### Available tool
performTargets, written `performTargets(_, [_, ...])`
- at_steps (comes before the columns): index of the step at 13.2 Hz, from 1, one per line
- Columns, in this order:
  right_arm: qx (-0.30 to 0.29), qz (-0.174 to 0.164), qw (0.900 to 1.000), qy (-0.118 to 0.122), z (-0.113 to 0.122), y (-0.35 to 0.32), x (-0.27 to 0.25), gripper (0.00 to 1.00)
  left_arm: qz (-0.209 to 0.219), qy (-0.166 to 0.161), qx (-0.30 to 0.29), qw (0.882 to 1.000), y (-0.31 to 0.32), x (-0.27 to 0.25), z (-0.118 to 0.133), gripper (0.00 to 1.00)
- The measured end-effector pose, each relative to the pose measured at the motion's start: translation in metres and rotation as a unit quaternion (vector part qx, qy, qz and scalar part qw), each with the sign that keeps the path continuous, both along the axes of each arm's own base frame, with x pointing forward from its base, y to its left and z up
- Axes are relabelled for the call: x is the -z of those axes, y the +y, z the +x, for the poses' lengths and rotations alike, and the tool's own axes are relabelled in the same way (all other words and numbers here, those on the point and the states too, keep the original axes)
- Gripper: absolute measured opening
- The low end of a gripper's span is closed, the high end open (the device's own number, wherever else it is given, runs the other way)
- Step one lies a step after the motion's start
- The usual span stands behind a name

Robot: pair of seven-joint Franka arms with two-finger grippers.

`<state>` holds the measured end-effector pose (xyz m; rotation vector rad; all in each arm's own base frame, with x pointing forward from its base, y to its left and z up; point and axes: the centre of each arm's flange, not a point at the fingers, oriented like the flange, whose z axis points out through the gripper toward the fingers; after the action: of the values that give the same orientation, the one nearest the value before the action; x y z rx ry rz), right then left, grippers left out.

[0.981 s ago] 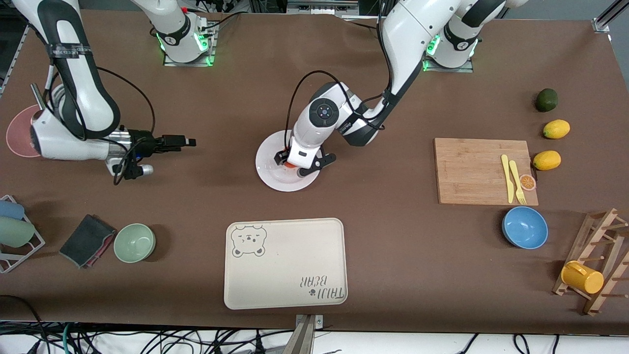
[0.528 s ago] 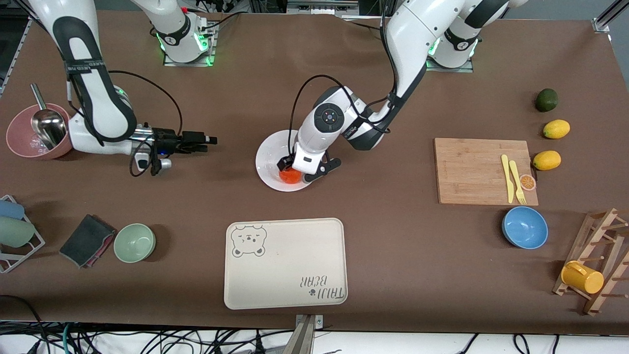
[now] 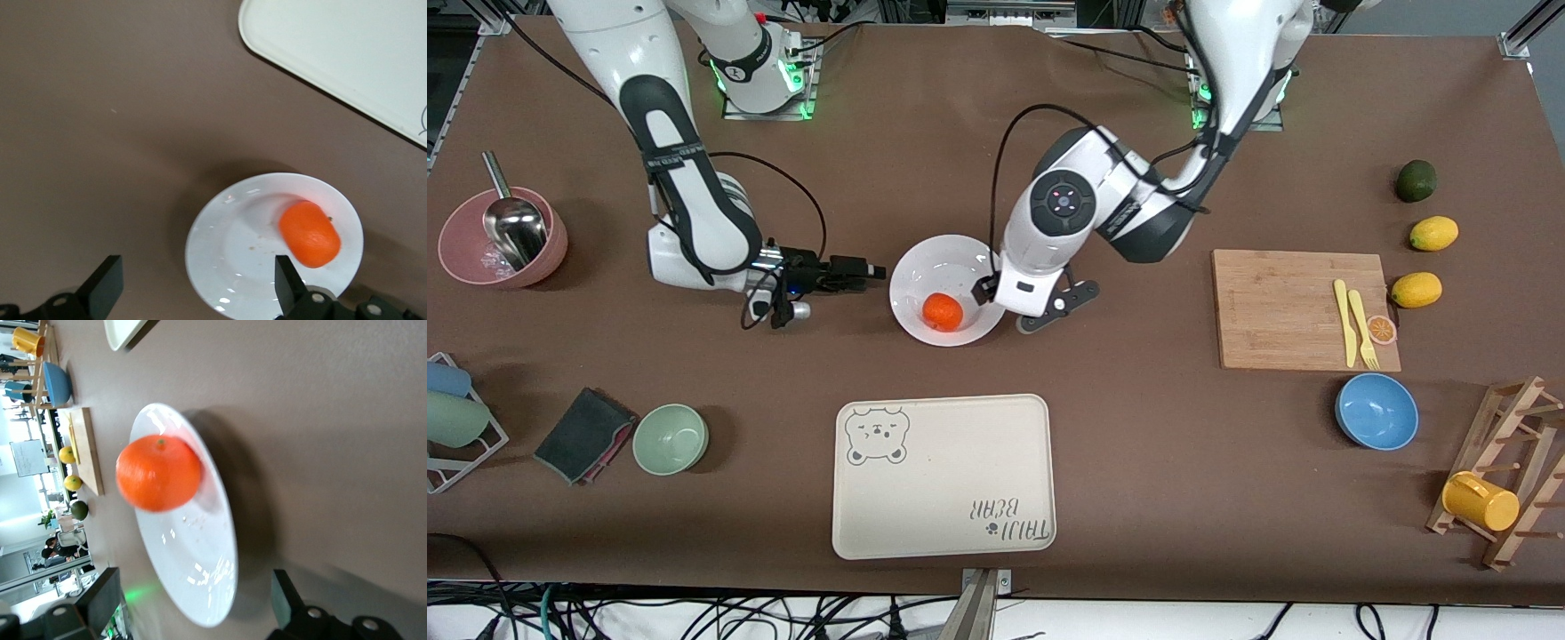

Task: Place orange and plate with both arms
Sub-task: 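Open the left gripper to drop the orange onto the plate, then grip the plate rim with the right gripper while the left gripper withdraws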

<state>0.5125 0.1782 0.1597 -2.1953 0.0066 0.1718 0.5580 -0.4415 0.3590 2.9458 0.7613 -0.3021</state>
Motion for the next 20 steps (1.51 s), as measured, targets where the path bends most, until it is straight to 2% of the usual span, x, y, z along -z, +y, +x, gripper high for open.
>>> performTargets(3, [0.006,0.002,1.0,-0.002,0.017,0.008,0.017,0.97,0.007,0.015,0.049,0.999,0.063,-0.031,0.024,1.0])
performTargets(4, [0.008,0.004,1.0,-0.003,0.022,0.01,0.021,0.9,0.008,0.021,0.064,0.998,0.083,-0.039,0.031,1.0])
performTargets(5, [0.007,0.005,1.0,-0.003,0.024,0.013,0.024,0.89,0.013,0.029,0.084,0.996,0.103,-0.045,0.035,1.0])
performTargets(6, [0.004,0.005,1.0,-0.006,0.026,0.016,0.026,0.81,0.026,0.033,0.114,0.993,0.121,-0.049,0.039,1.0])
performTargets(8, [-0.002,0.0,1.0,-0.017,0.026,0.02,0.028,0.54,0.055,0.031,0.17,0.983,0.145,-0.059,0.041,1.0])
performTargets(12, [-0.005,-0.009,1.0,-0.025,0.024,0.027,0.033,0.11,0.067,0.05,0.203,0.975,0.172,-0.067,0.042,1.0])
performTargets(13, [-0.006,-0.003,1.0,-0.027,0.024,0.029,0.031,0.06,0.062,0.054,0.216,0.973,0.188,-0.068,0.047,1.0])
performTargets(16, [-0.006,-0.001,0.999,-0.036,0.032,0.031,0.026,0.06,0.039,0.027,0.252,0.967,0.26,-0.103,0.067,1.0])
performTargets(20, [-0.001,0.001,0.998,-0.06,0.053,0.032,0.012,0.04,0.027,-0.015,0.289,0.957,0.352,-0.162,0.07,1.0])
